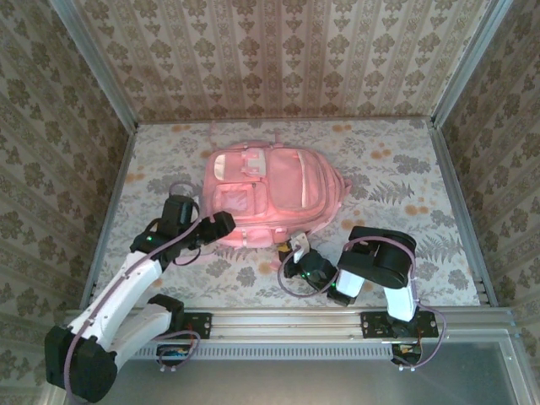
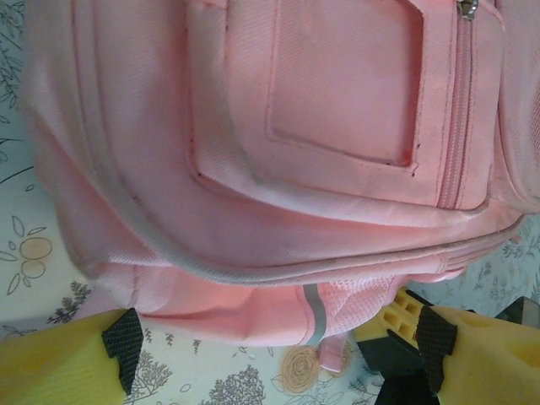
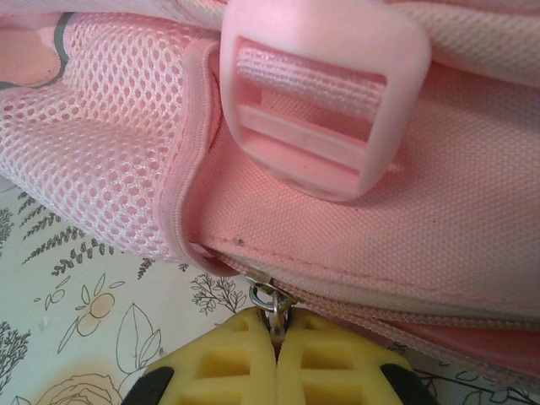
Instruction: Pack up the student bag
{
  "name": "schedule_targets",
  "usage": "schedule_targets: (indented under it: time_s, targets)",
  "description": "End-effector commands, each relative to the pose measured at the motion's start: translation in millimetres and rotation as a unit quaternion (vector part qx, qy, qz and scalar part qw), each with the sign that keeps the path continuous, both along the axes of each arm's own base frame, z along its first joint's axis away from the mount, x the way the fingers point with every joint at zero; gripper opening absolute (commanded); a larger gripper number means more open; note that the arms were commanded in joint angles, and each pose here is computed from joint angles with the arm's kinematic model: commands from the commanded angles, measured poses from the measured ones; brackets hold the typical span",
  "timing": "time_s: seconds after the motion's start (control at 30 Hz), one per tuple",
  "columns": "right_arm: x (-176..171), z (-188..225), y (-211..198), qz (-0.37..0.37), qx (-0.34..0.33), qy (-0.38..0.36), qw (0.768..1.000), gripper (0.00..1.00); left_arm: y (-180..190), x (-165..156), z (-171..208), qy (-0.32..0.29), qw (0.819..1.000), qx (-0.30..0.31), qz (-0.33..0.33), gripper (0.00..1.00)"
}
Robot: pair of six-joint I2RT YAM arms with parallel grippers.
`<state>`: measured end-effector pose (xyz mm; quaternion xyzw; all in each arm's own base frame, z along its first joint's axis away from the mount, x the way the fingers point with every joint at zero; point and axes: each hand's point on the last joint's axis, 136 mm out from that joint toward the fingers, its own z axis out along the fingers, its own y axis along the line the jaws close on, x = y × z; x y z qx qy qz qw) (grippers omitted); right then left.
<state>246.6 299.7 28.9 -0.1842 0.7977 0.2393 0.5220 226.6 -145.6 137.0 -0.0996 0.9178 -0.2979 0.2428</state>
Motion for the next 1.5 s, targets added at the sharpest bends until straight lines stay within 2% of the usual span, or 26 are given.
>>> schedule_targets:
  time_s: [0.0, 0.2, 0.43, 0.6, 0.77, 0.9, 1.17, 1.27, 1.47]
  targets:
    - [-3, -1, -3, 0.01, -0.025, 0.001, 1.0, 0.0, 7, -3, -4, 0.01, 1.0, -0.001, 0.022, 0.89]
    - [-2, 7, -5, 0.011, -0.041, -0.004, 0.999, 0.0, 14, -10, -14, 0.034, 0.998, -0.004, 0.043, 0.9]
    - [-4, 12, -3, 0.02, -0.038, -0.002, 0.999, 0.0, 15, -5, -29, 0.053, 0.995, -0.05, 0.07, 0.87]
    - [-5, 14, 5, 0.029, -0.029, 0.002, 0.999, 0.0, 8, 3, -35, 0.053, 0.994, -0.071, 0.071, 0.76]
    - [-5, 15, 11, 0.037, -0.022, 0.005, 0.999, 0.0, 9, 15, -37, 0.028, 0.994, -0.072, 0.075, 0.55]
    - [-3, 19, 13, 0.038, -0.023, 0.002, 0.999, 0.0, 9, 22, -41, 0.026, 0.994, -0.067, 0.082, 0.42]
    - [-1, 18, -1, 0.02, -0.074, 0.0, 0.997, 0.0, 21, 30, -38, 0.01, 0.995, -0.027, 0.096, 0.13]
    - [-1, 17, -8, 0.018, -0.109, -0.004, 0.994, 0.0, 26, 32, -35, 0.005, 0.995, -0.01, 0.099, 0.09]
    - [0, 16, -20, 0.014, -0.161, -0.003, 0.987, 0.0, 33, 33, -37, 0.014, 0.993, 0.01, 0.113, 0.08]
